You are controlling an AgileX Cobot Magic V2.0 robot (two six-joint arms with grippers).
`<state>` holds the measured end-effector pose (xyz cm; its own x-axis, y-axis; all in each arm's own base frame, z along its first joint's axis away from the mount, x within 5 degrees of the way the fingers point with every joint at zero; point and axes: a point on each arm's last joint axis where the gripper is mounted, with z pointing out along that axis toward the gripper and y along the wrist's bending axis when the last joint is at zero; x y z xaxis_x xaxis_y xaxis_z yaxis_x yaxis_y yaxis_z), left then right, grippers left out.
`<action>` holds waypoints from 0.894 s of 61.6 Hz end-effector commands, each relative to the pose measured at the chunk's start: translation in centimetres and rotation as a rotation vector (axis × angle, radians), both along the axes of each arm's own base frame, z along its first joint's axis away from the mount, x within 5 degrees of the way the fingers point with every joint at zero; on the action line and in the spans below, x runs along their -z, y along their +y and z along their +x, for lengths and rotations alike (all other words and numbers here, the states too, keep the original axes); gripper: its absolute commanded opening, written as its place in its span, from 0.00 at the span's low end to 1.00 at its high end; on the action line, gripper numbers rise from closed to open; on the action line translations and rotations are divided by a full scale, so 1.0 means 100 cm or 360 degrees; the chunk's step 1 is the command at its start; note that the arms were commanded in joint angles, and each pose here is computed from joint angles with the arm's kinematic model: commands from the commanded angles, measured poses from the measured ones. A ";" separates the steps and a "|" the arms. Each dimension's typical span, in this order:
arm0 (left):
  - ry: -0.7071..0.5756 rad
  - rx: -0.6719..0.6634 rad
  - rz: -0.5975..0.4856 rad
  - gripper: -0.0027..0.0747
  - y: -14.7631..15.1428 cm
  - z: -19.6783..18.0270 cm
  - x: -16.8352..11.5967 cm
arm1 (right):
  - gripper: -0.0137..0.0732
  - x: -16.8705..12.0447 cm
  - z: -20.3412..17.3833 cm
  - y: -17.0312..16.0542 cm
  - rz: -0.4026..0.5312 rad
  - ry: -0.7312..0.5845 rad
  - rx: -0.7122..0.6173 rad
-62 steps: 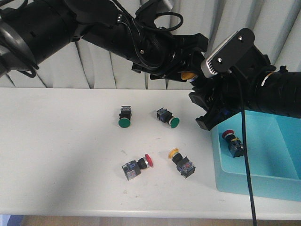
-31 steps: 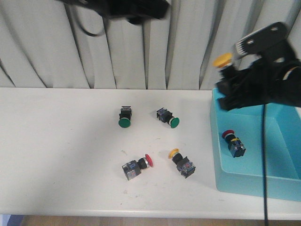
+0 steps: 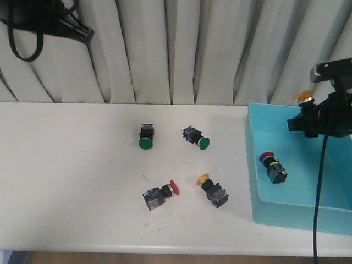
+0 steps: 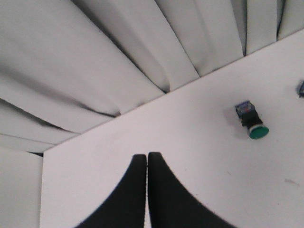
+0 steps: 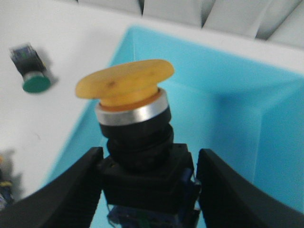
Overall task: Pick red and yellow buttons and place in box
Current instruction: 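Lower the yellow button into the blue box and open the right gripper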
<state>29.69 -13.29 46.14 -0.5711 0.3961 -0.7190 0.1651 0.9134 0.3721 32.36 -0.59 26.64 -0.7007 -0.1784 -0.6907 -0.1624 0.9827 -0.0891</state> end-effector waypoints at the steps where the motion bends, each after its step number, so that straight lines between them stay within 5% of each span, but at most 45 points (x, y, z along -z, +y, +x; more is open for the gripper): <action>1: -0.0121 -0.0005 -0.0048 0.02 0.002 -0.003 -0.005 | 0.17 0.000 0.015 -0.006 -0.0048 -0.0091 0.0038; 17: -0.0013 -0.0005 -0.0007 0.02 -0.002 0.002 0.027 | 0.18 0.066 0.042 -0.012 -0.0049 0.0112 0.0150; 31: -0.0014 -0.0015 -0.0024 0.02 -0.002 0.002 0.028 | 0.21 0.091 0.056 -0.028 0.0080 0.0186 0.0370; 55: -0.0008 -0.0020 -0.0024 0.03 -0.002 0.002 0.028 | 0.60 0.110 0.079 -0.027 0.0081 0.0516 0.0288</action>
<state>30.61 -14.03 41.10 -0.6464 0.3886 -0.6567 0.1804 0.9140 0.3633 39.34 -3.40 13.00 -0.9366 0.0153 -0.3501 0.0249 0.9994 -0.0229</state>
